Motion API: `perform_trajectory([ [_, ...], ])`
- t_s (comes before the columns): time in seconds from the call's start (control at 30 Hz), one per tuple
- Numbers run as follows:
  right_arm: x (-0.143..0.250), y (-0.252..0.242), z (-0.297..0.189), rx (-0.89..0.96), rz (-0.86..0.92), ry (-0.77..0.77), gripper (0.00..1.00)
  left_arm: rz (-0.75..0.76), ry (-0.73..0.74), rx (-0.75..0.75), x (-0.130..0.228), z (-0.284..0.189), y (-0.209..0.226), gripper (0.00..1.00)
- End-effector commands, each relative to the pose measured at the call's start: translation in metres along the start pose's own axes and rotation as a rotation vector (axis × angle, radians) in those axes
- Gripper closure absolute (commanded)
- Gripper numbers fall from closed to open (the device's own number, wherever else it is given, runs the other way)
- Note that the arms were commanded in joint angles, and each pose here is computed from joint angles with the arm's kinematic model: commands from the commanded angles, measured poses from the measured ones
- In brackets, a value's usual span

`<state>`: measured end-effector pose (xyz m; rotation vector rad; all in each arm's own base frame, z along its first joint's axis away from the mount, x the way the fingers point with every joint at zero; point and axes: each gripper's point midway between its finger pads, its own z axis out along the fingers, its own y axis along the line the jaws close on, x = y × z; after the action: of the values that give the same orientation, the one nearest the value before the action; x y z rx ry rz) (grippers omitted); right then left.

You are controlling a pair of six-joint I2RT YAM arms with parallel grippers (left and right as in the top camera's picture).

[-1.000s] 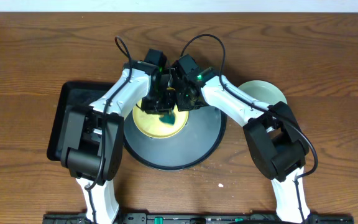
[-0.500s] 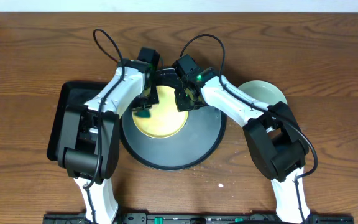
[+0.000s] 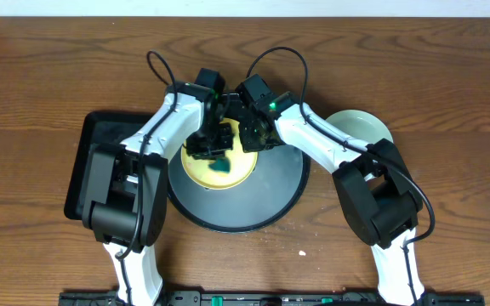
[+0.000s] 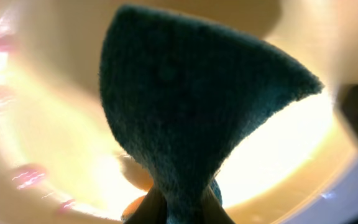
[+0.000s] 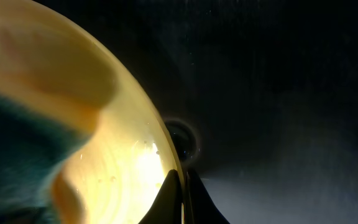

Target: Clean dirty plates on tray and stack at the side

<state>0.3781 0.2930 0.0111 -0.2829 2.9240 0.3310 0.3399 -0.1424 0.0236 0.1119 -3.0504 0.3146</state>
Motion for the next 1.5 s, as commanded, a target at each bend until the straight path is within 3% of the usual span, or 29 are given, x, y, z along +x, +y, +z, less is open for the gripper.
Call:
perform_trajectory([
  [0.0, -0.003, 0.002, 0.001, 0.007, -0.003, -0.009, 0.99, 0.051, -0.014, 0.083, -0.007, 0.004, -0.012, 0.92],
  [0.2, -0.002, 0.002, 0.001, 0.008, -0.003, -0.007, 0.99, -0.079, -0.186, -0.012, -0.053, -0.012, 0.02, 0.93],
  [0.37, -0.002, 0.001, 0.001, 0.009, -0.003, -0.006, 0.99, -0.207, -0.257, -0.084, -0.071, -0.058, 0.062, 0.92],
  [0.5, -0.001, 0.006, 0.001, -0.021, -0.047, 0.002, 0.99, -0.282, -0.291, -0.099, -0.069, -0.104, 0.088, 0.92],
  [0.67, 0.004, 0.036, -0.011, -0.206, -0.214, 0.035, 0.99, -0.346, -0.348, -0.09, -0.054, -0.15, 0.111, 0.92],
  [0.87, -0.018, 0.031, -0.062, -0.209, -0.205, -0.074, 0.99, -0.383, -0.433, -0.083, -0.043, -0.188, 0.132, 0.92],
  [1.03, -0.042, -0.001, -0.122, -0.03, -0.184, -0.239, 0.99, -0.412, -0.453, -0.083, -0.041, -0.196, 0.143, 0.92],
  [1.17, -0.047, -0.035, -0.177, 0.25, -0.221, -0.368, 0.99, -0.421, -0.445, -0.086, -0.039, -0.194, 0.146, 0.92],
  [1.47, -0.039, -0.041, -0.245, 0.568, -0.272, -0.539, 0.99, -0.421, -0.442, -0.087, -0.039, -0.193, 0.146, 0.92],
])
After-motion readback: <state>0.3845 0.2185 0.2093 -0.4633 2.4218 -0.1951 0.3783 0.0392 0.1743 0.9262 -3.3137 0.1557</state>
